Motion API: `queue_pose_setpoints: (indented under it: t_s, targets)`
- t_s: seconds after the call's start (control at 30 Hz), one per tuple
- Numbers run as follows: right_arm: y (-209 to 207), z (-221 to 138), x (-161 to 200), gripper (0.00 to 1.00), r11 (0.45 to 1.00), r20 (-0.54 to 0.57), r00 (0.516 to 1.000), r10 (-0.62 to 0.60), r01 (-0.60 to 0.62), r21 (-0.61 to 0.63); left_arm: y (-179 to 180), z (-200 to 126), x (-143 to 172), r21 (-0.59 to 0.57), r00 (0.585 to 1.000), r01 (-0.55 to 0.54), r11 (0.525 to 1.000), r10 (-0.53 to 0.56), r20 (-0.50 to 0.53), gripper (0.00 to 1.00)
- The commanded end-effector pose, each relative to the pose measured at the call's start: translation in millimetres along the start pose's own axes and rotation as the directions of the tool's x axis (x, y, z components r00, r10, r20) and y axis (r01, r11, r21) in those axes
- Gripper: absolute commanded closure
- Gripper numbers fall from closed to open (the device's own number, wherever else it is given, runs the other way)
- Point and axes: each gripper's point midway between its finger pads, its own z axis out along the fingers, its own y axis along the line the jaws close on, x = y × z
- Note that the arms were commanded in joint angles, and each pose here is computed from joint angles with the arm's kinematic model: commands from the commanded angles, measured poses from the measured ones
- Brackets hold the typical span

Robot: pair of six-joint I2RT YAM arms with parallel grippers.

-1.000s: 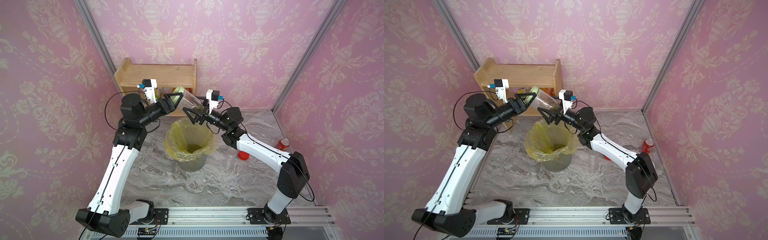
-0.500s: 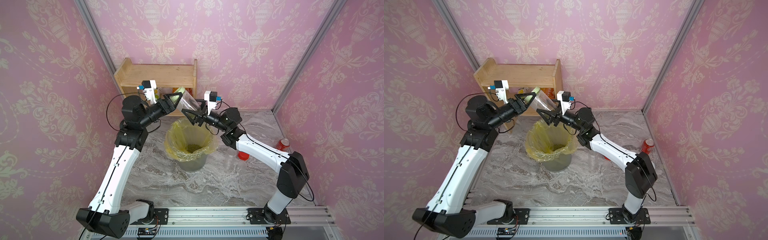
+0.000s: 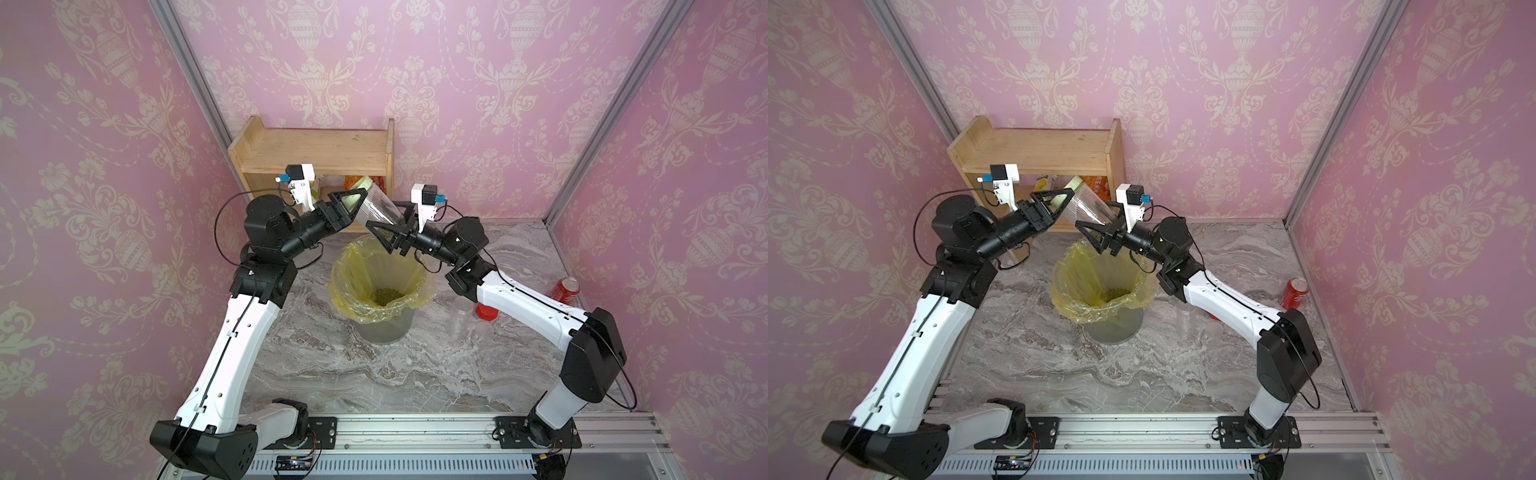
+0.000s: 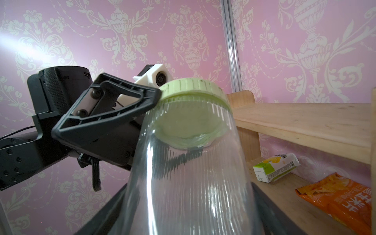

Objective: Empty moldy mung beans from jars
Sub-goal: Pick up the jar from the center of the board.

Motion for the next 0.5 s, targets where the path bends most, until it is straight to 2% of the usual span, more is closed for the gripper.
queue_pose_setpoints:
  t_s: [0.0, 0.17, 0.47]
  targets:
    - [8, -9, -38, 0.59, 1.0, 0.083, 0.996, 0.014, -0.015, 0.021, -31, -7, 15, 0.122, 0.997, -0.049, 0.991, 0.055, -0.052, 0.33]
    - [9, -15, -45, 0.6, 0.999, 0.094, 0.995, 0.025, -0.029, 0.046, -32, -7, 13, 0.124, 0.997, -0.062, 0.99, 0.067, -0.037, 0.24]
    - [11, -20, -45, 0.6, 0.998, 0.088, 0.995, 0.036, -0.04, 0.046, -42, -10, 13, 0.174, 0.995, -0.084, 0.981, 0.091, -0.031, 0.18]
